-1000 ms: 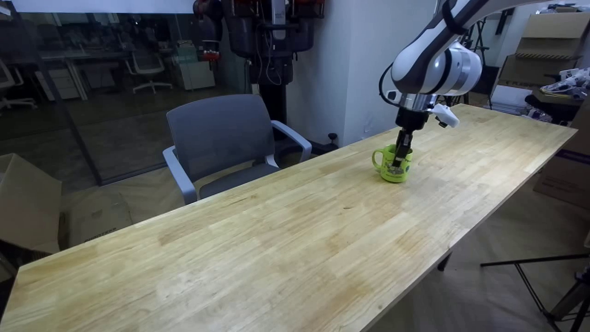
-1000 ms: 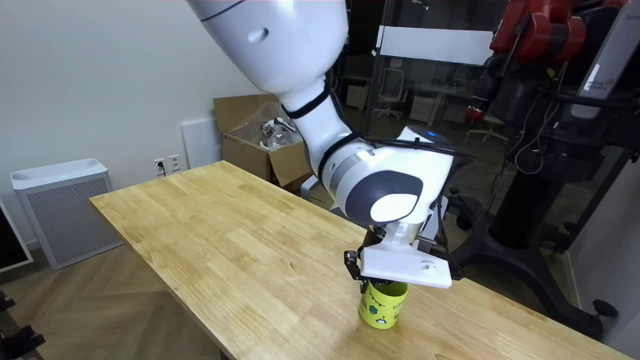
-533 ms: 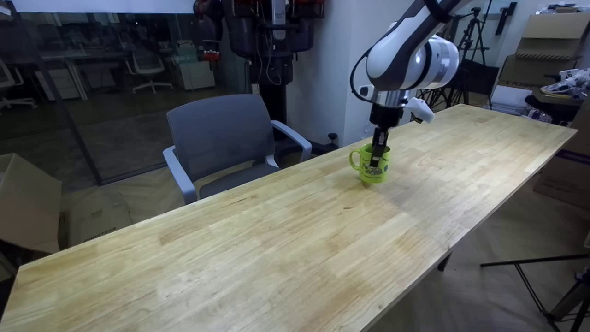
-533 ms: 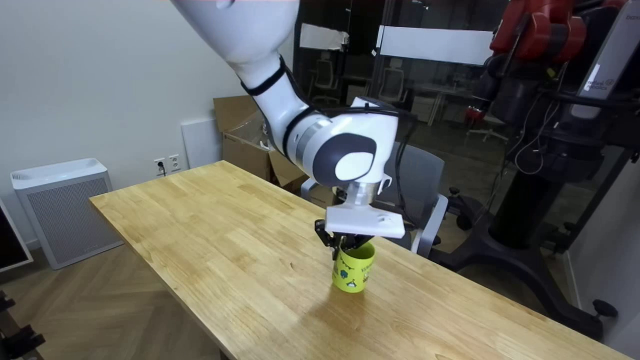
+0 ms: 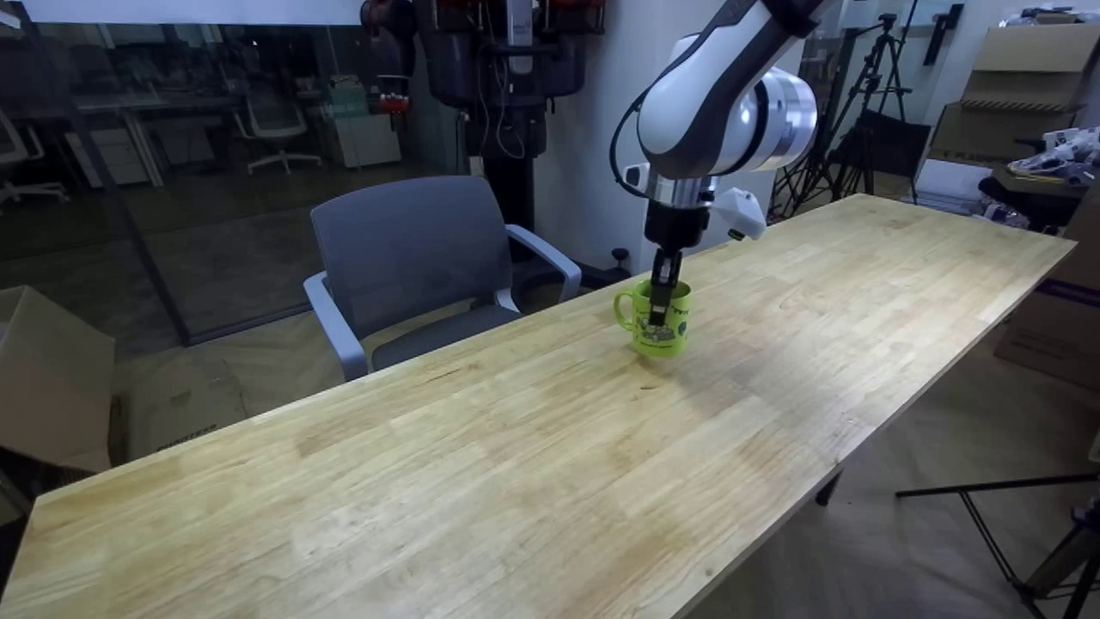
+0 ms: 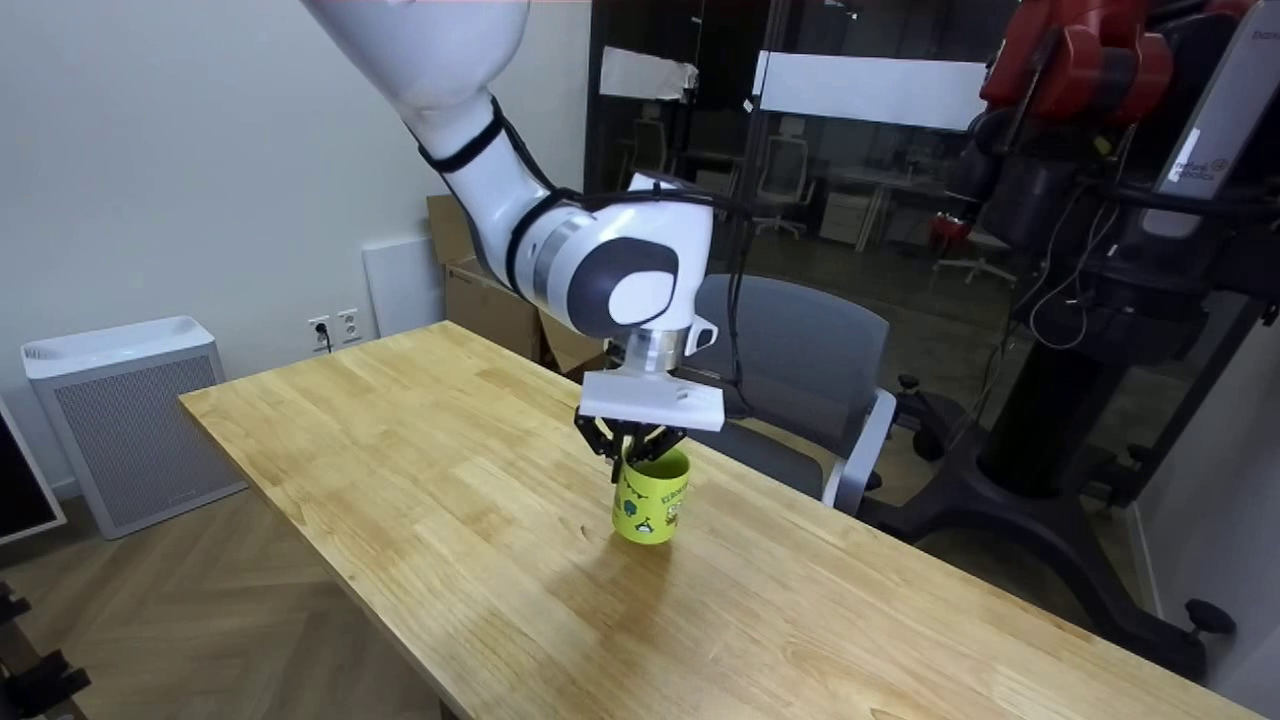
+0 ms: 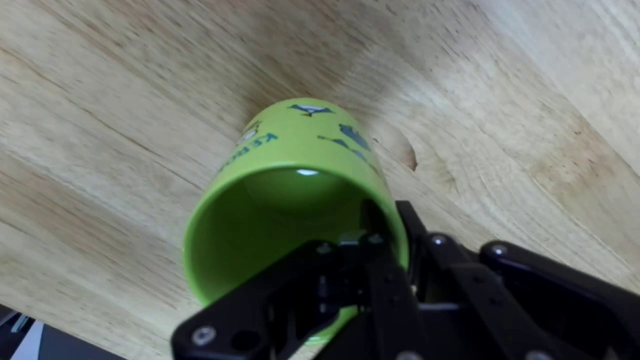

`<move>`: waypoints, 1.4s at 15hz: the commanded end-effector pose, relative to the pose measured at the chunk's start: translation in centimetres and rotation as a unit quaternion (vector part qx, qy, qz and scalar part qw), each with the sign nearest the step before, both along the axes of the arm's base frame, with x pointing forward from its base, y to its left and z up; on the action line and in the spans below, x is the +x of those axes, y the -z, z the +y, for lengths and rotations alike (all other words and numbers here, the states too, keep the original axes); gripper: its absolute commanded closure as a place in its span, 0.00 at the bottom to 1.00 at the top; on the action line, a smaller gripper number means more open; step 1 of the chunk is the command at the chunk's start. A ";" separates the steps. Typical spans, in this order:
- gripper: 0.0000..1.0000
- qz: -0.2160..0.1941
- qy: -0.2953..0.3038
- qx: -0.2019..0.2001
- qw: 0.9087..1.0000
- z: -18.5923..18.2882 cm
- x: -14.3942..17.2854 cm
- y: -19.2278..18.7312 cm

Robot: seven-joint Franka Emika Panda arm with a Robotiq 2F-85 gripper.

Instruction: Move the yellow mug to the center of the table

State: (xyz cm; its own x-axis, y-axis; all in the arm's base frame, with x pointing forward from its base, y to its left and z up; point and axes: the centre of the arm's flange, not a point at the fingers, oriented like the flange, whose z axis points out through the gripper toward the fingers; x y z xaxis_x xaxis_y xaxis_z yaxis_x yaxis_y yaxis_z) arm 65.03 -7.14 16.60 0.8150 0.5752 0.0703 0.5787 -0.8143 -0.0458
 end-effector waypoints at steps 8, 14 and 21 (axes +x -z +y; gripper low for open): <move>0.97 -0.013 0.040 -0.002 0.999 1.2 -0.8 0.4; 0.60 -0.014 0.047 0.002 0.999 1.4 -0.8 0.4; 0.13 -0.029 0.059 -0.005 0.998 1.5 -1.6 -0.8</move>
State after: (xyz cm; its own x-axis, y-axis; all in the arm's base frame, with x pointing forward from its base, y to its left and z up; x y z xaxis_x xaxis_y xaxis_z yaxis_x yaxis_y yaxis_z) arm 64.55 -5.88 15.59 0.8542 0.5097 0.1027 0.5152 -0.8563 -0.0354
